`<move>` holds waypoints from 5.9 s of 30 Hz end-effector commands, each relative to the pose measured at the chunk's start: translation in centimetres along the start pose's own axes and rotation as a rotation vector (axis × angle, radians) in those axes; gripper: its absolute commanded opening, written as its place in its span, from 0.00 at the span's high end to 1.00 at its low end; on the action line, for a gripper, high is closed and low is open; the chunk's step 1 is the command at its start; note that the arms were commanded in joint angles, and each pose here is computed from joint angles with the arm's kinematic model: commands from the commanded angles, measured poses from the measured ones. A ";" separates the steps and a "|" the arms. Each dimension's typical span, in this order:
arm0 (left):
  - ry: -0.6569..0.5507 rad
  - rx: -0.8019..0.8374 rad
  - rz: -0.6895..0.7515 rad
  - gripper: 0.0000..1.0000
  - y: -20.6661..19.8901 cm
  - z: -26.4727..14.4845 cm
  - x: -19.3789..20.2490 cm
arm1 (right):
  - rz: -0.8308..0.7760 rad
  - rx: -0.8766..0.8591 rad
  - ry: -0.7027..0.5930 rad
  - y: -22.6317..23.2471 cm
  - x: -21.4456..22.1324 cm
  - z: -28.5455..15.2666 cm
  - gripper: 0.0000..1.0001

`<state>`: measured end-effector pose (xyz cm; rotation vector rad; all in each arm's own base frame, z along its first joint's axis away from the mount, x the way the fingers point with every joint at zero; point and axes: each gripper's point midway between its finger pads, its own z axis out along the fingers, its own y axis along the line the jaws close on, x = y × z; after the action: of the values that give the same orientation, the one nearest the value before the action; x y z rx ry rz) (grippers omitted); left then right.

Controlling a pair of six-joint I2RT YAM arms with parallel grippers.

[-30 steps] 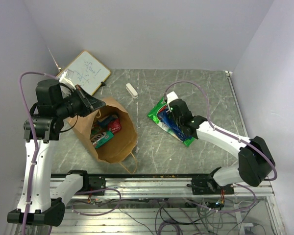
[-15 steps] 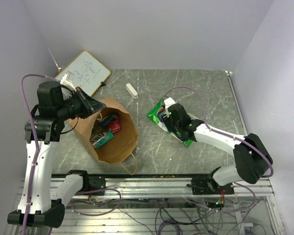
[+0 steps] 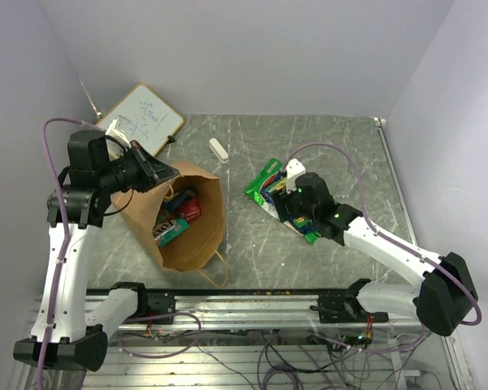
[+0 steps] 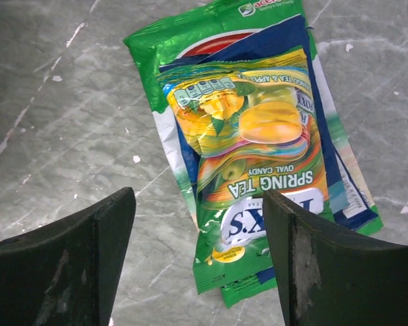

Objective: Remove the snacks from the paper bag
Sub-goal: Place the snack at the center of the board, then take out the snack from the paper bag.

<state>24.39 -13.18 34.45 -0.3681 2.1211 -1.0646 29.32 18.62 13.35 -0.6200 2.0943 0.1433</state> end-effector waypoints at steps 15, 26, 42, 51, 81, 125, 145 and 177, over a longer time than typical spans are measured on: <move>0.022 0.046 0.054 0.93 -0.7 0.2 -0.1 | -0.188 0.164 0.289 -3.3 6.1 0.6 0.39; 0.038 0.054 0.049 0.93 -0.7 0.2 0.3 | -0.154 0.013 0.096 -0.8 0.7 -1.1 0.33; 0.020 0.048 0.038 0.93 -0.3 -0.6 1.2 | -0.564 -0.762 -0.443 19.2 -9.7 -10.9 0.29; 0.019 0.039 0.034 0.93 0.0 -1.1 1.9 | -0.769 -0.850 -0.519 24.7 -10.7 -11.4 0.30; 0.134 0.052 0.094 0.93 0.1 -1.1 3.2 | -1.225 -0.799 -0.609 35.1 -6.3 5.0 0.30; 0.116 0.036 0.021 0.93 0.0 -1.8 3.6 | -1.057 -0.763 -0.651 36.0 -8.2 9.9 1.00; 0.009 0.003 0.003 0.93 0.2 -2.8 3.0 | -0.890 -0.768 -0.681 33.0 -10.8 3.5 1.00; -0.065 0.023 0.031 0.93 -0.9 -2.9 1.1 | -0.492 -0.789 -0.559 28.3 -12.2 -4.2 1.00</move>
<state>20.85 -12.35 34.36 -0.3899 2.1062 -1.0158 18.68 46.99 19.17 -1.4321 1.2338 0.7197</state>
